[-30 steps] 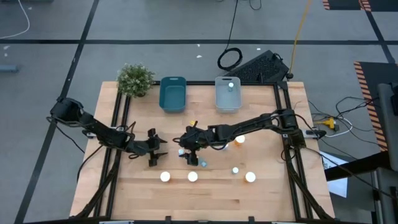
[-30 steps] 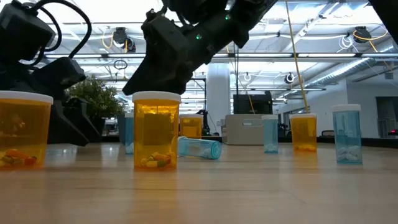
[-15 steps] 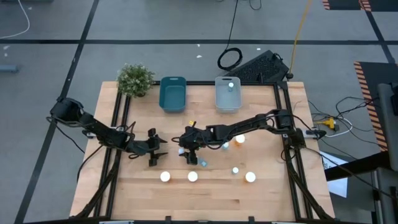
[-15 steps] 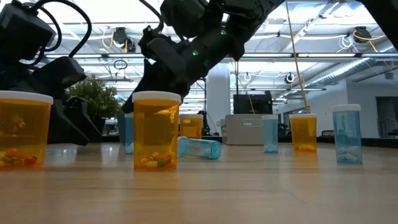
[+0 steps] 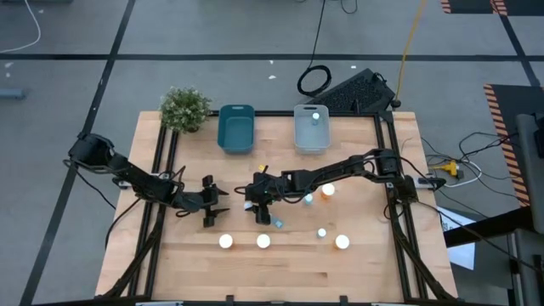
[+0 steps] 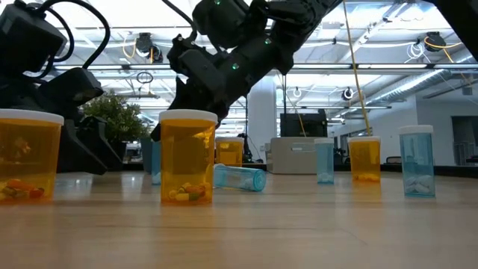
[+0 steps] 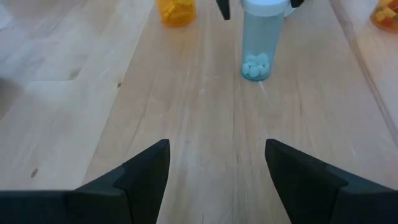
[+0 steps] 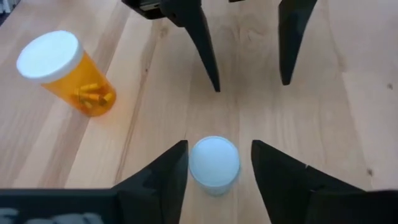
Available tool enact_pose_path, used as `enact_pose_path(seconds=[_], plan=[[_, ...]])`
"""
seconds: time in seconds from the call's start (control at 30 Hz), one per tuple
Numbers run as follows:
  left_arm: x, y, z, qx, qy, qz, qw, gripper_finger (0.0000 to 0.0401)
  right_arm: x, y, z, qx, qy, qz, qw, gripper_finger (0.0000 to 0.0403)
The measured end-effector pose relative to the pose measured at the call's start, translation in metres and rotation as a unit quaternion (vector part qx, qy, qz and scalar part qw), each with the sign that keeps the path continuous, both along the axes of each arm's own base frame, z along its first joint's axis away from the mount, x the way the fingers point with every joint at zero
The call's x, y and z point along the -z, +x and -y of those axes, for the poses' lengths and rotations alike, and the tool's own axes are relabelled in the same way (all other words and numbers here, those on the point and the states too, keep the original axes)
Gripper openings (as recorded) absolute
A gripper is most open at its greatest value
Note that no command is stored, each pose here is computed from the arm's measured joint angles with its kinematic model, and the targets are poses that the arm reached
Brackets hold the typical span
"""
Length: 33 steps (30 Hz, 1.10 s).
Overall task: Pick and place medicine bottles into bin by pill shape (circle, oval)
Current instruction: Put the blue pill bottle into the gray bin
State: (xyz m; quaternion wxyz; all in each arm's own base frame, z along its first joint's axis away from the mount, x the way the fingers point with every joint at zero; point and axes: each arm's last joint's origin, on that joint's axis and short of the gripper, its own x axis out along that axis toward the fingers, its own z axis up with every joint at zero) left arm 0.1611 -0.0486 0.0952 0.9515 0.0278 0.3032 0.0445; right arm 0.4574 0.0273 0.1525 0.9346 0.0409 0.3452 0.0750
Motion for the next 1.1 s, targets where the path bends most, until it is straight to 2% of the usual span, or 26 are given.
enact_pose_path(seconds=[0.4,0.77,0.87,1.1], plan=[[0.0,0.0,0.0,0.0,0.0,0.0,1.0,0.0268,0.002,0.0,0.0,-0.001,0.001,-0.002,1.0,0.0124],[0.0,0.0,0.0,-0.001,0.001,0.001,1.0,0.0268,0.002,0.0,0.002,0.0,0.002,-0.002,1.0,0.0122],[0.0,0.0,0.0,-0.001,0.001,0.0,1.0,0.0268,-0.005,-0.003,0.006,0.005,0.001,-0.006,1.0,0.0122],[-0.001,0.001,0.0,-0.001,0.002,0.003,1.0,0.0268,-0.041,-0.016,0.02,0.008,-0.017,-0.002,1.0,0.0121]])
